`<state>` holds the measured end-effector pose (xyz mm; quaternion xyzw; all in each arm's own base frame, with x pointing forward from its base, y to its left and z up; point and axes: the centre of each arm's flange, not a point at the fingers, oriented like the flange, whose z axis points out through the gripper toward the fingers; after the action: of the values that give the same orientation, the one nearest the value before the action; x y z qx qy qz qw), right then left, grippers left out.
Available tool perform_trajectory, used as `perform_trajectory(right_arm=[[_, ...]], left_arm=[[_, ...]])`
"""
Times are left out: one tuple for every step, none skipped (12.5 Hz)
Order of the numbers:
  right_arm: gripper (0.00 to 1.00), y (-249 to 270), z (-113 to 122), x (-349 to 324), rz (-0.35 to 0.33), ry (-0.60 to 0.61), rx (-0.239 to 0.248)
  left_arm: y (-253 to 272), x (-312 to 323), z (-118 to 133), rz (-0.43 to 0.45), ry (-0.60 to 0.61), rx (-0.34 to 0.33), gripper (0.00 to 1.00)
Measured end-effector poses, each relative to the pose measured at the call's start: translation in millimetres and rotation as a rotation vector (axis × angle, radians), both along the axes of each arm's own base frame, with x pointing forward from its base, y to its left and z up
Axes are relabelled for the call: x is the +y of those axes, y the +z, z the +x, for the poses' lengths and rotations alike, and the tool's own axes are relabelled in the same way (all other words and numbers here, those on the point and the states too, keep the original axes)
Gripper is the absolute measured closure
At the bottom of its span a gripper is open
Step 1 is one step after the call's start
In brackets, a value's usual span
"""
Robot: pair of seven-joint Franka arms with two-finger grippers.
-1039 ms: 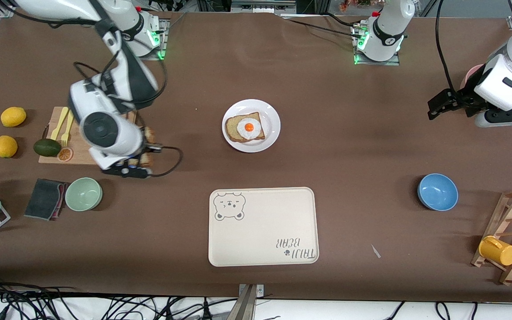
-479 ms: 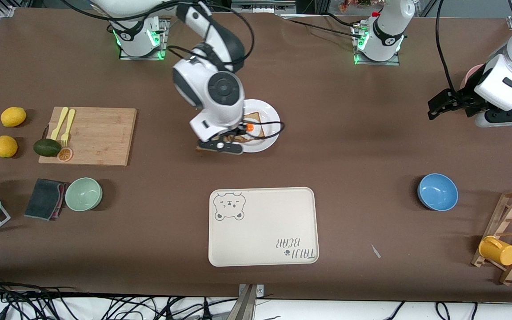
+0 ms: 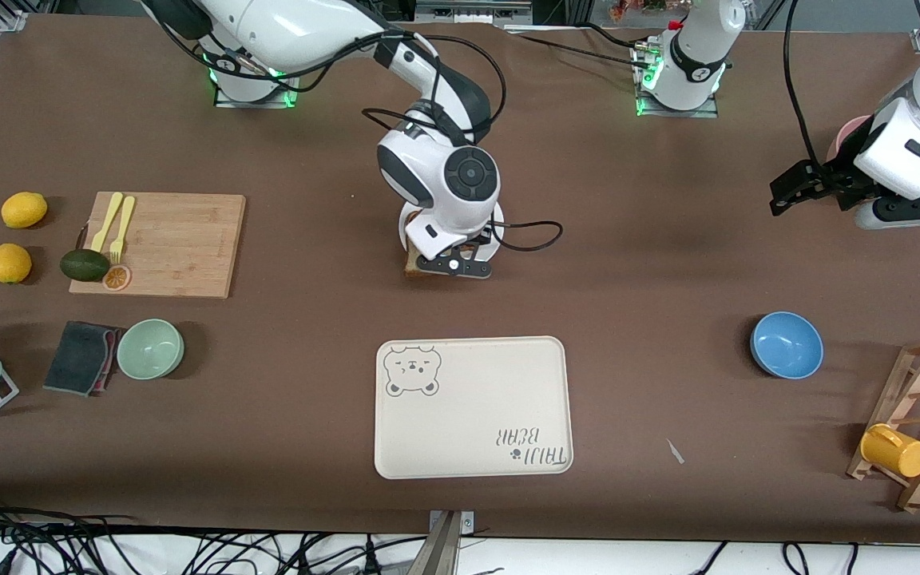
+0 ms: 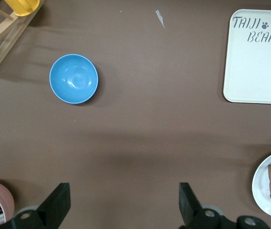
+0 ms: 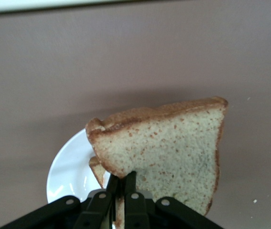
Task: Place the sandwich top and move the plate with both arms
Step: 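Lower the bread onto the egg slice and open the right gripper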
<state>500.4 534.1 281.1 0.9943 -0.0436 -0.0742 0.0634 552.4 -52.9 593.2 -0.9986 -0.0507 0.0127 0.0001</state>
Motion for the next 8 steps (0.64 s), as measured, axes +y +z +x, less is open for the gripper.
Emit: perform_trajectory(right_arm=[[0.92,-7.8,-7.9,4.0,-0.023,-0.002,0.012],[0.92,-10.8,-13.4,7.1,-0.035,0.0,0.018],[0.92,-11.3,-16.3,8.8,-0.041,0.001,0.02],[0.92,-11.5,-16.9,9.1,-0.043,0.001,0.021],[0.92,-11.7,-15.9,8.2,-0.044,0.0,0.02],[0.92,-12.0,-14.7,7.1,-0.046,-0.002,0.019],[0.92,-12.2,-14.2,6.6,-0.047,-0.004,0.018],[0.92,-13.4,-14.4,6.6,-0.049,-0.012,0.018]], left_arm=[[0.0,0.0,0.0,0.0,0.0,0.0,0.0],[0.0,0.0,0.0,0.0,0.0,0.0,0.0],[-0.1,0.3,0.1,0.0,0.001,0.0,0.0],[-0.2,1.0,0.2,0.0,0.002,0.0,0.0],[-0.4,1.7,0.3,0.0,0.003,0.001,0.0],[-0.5,2.4,0.4,0.0,0.004,0.001,0.0],[-0.6,2.5,0.5,0.0,0.005,0.001,0.0],[-0.6,2.4,0.5,0.0,0.004,0.001,0.0]])
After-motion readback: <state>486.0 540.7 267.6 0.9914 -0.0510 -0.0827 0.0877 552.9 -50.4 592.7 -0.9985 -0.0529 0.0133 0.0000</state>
